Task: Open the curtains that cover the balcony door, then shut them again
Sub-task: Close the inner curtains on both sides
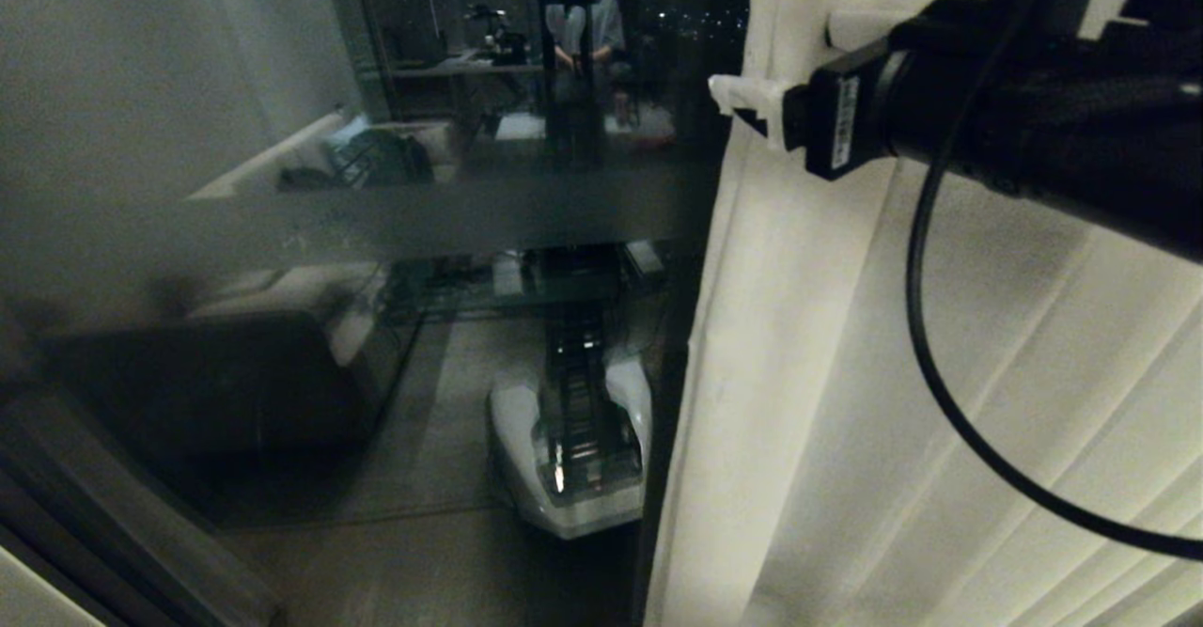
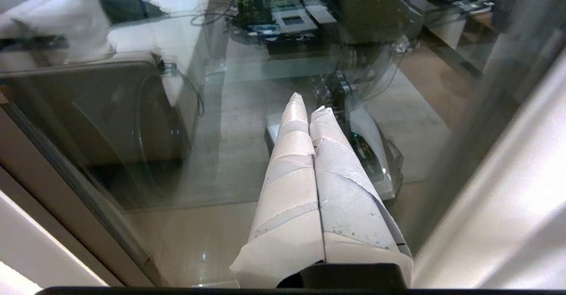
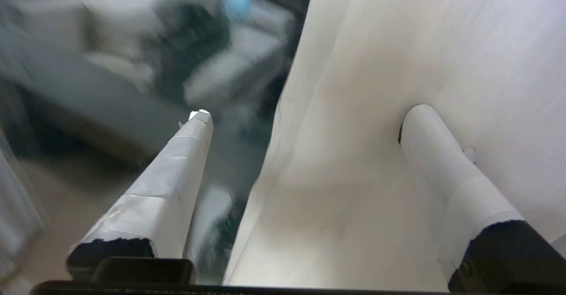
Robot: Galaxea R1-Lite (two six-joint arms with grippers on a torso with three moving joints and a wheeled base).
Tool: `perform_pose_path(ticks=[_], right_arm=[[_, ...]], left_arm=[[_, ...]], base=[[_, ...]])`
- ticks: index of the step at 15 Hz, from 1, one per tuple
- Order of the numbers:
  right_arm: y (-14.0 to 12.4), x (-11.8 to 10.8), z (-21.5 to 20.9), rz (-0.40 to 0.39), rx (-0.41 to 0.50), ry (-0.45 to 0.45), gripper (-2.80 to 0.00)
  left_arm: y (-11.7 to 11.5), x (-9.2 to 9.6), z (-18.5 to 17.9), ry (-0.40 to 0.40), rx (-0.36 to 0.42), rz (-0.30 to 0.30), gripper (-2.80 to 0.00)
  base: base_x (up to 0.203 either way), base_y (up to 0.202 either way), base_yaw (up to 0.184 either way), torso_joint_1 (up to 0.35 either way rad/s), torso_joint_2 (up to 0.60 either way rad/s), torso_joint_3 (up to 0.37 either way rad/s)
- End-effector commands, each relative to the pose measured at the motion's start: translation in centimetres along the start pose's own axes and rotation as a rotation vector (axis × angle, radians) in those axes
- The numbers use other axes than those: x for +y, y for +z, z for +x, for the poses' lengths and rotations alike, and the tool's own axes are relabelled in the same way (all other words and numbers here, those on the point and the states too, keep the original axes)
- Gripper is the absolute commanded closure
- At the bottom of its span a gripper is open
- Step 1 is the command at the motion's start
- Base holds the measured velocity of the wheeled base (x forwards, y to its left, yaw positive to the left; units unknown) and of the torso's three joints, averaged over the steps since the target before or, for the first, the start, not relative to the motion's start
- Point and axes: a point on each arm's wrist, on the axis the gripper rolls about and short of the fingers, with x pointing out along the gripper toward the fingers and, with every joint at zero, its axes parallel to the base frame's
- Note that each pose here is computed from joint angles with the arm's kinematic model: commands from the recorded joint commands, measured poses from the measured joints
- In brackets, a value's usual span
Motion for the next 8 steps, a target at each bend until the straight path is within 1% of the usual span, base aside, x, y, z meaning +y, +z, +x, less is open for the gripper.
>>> perform_pose_path(ticks=[1,3,6,7,8], right_arm=[[-0.2,-1.8,-4.3,0.010,0.004,-0.030,-2.80],[-1.4,-2.0,-6.7,0.023,0.034,-0.026,-2.80],[-2.8,-2.4,-10.3,0.040,0.051,-0.021,-2.80],[-3.3,-2.5,-11.5,0.042,0.054,-0.020,0.00],[-3.7,-2.5,-12.6,0.044,0.056,-0.020,0.00]], left_arm=[[0.0,0.0,0.0,0.000,-0.001,0.000,0.00],[0.0,0.0,0.0,0.000,-0.001,0.000,0.00],[0.0,0.0,0.0,0.000,-0.001,0.000,0.00],[0.0,0.0,0.0,0.000,-0.001,0.000,0.00],[0.0,0.0,0.0,0.000,-0.001,0.000,0.00]], base=[[0.000,0.000,0.000,0.000,0.00,0.000],[0.000,0.000,0.000,0.000,0.00,0.000],[0.000,0.000,0.000,0.000,0.00,0.000],[0.000,0.000,0.000,0.000,0.00,0.000],[0.000,0.000,0.000,0.000,0.00,0.000]])
